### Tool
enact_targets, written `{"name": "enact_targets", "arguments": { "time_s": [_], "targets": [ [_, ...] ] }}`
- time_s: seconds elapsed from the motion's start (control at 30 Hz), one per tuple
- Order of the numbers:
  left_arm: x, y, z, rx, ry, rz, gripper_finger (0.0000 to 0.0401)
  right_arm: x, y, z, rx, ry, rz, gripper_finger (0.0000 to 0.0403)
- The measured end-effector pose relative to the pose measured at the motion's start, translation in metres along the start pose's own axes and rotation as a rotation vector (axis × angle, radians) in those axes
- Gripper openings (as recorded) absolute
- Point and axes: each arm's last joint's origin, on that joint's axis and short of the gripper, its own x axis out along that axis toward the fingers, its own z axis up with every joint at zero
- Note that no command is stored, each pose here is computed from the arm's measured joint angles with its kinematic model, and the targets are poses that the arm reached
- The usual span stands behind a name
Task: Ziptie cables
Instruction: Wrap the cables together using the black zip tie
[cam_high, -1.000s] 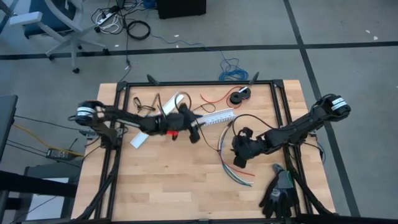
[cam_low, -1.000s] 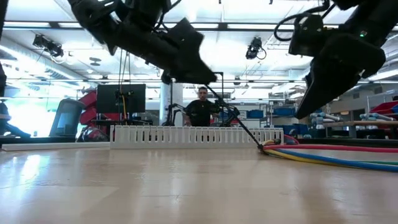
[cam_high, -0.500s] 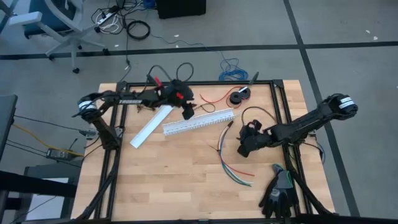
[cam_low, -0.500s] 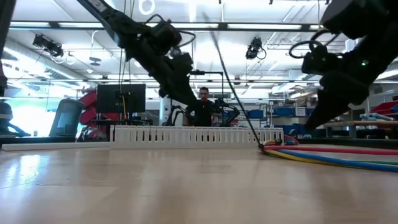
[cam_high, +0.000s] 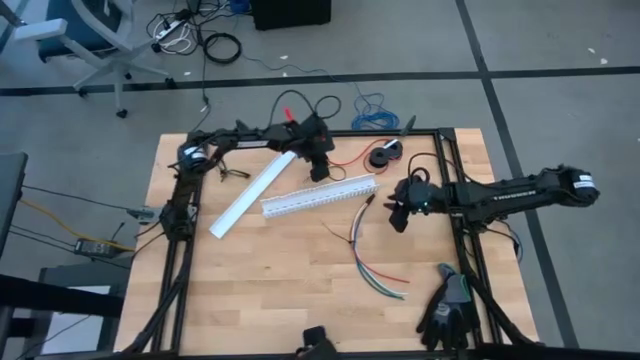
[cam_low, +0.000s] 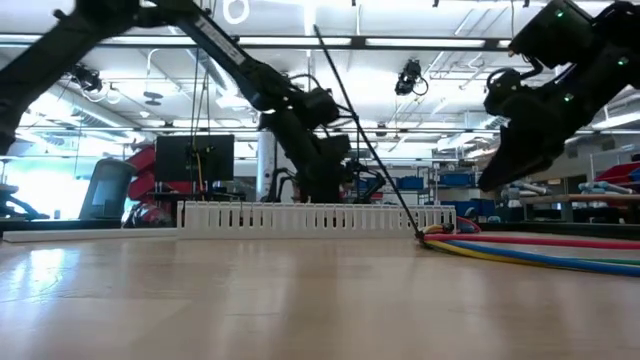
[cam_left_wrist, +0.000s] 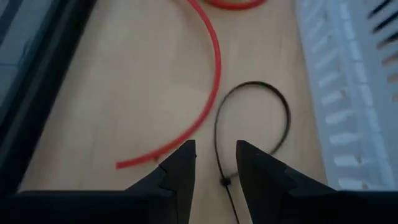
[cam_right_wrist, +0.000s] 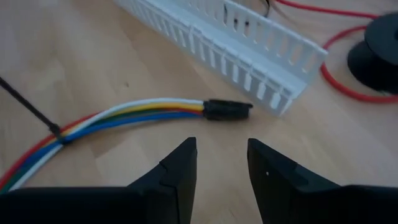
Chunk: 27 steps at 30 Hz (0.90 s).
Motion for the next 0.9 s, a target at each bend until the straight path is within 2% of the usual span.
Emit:
{"name": "enact_targets", "arguments": {
  "time_s": [0.2, 0.5, 0.9],
  "targets": [
    [0.012, 0.003, 0.010, -0.019, 0.091, -0.068, 0.0125, -0.003, -0.008, 0.007, -0.009, -0.040, 0.005, 0.0127],
    [0.014, 0.006, 0.008, -0.006, 0.140, -0.050, 0.0125, -0.005, -0.018, 0.015, -0.014, -0.102, -0.029, 0.0126],
    [0.015, 0.003, 0.006, -0.028, 0.175, -0.008, 0.0125, -0.006, -0.019, 0.021, -0.009, -0.141, 0.008, 0.0126]
  ]
}}
